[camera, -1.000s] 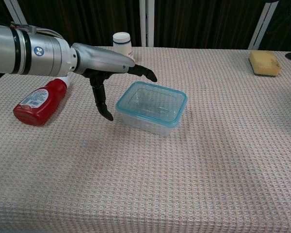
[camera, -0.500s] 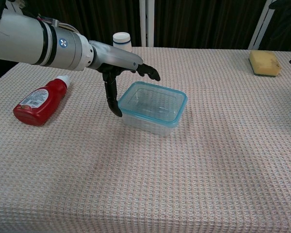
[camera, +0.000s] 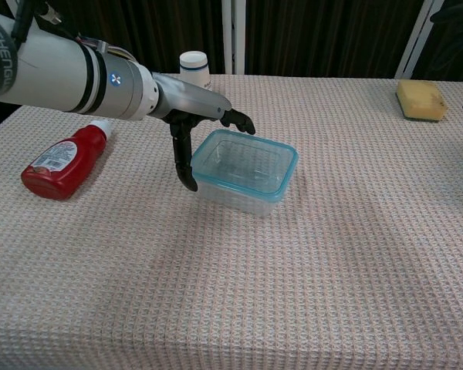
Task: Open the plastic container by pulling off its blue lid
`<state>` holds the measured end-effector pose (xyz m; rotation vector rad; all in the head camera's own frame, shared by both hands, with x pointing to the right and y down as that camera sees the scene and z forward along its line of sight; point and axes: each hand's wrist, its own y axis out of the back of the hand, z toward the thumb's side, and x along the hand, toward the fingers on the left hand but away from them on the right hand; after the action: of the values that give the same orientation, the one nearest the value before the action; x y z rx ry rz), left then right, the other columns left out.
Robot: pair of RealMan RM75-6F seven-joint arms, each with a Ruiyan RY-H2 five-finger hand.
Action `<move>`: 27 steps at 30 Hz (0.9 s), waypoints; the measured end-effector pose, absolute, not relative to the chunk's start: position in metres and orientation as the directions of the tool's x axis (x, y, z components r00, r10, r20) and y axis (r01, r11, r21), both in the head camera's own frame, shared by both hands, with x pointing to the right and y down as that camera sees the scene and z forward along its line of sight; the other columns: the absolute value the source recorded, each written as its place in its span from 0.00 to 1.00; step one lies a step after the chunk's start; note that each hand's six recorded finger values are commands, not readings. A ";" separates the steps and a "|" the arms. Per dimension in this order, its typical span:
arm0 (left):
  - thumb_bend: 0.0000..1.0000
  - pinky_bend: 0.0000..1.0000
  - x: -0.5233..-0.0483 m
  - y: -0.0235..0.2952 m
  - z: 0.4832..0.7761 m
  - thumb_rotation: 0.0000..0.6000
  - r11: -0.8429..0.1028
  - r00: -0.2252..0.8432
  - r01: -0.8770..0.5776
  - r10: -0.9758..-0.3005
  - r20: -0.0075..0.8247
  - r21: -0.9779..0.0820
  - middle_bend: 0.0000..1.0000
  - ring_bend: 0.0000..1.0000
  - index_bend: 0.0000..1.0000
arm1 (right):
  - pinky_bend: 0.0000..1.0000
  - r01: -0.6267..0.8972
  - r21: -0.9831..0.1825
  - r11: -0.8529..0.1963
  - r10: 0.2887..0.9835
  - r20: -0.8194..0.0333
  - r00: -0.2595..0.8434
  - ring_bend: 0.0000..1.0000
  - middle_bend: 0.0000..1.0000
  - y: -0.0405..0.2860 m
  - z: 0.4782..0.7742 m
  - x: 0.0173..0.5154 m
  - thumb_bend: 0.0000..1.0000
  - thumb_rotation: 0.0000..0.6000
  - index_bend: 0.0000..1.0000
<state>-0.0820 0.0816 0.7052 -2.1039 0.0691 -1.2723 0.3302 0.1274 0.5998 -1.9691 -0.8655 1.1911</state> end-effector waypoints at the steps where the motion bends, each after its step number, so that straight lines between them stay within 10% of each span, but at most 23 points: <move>1: 0.00 0.00 -0.081 0.081 0.706 1.00 -0.776 0.521 0.283 -0.369 0.770 -0.564 0.00 0.00 0.00 | 0.15 0.194 -0.808 -0.556 0.806 -0.468 0.363 0.02 0.24 0.128 0.600 0.331 0.25 1.00 0.00; 10: 0.00 0.00 -0.076 0.083 0.711 1.00 -0.781 0.506 0.299 -0.357 0.785 -0.548 0.00 0.00 0.00 | 0.17 0.175 -0.804 -0.569 0.789 -0.472 0.394 0.05 0.26 0.138 0.602 0.325 0.25 1.00 0.00; 17: 0.00 0.18 -0.073 0.081 0.715 1.00 -0.778 0.499 0.277 -0.385 0.776 -0.564 0.20 0.11 0.17 | 0.29 0.137 -0.795 -0.591 0.728 -0.453 0.514 0.15 0.33 0.165 0.617 0.293 0.27 1.00 0.21; 27: 0.00 0.24 -0.073 0.082 0.717 1.00 -0.791 0.474 0.234 -0.415 0.777 -0.565 0.24 0.13 0.19 | 0.29 0.061 -0.849 -0.524 0.686 -0.379 0.621 0.15 0.32 0.180 0.665 0.238 0.22 1.00 0.30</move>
<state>-0.0734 0.0819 0.7169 -2.0981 0.1492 -1.3411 0.2379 0.1801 0.6650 -1.9802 -0.5882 0.9145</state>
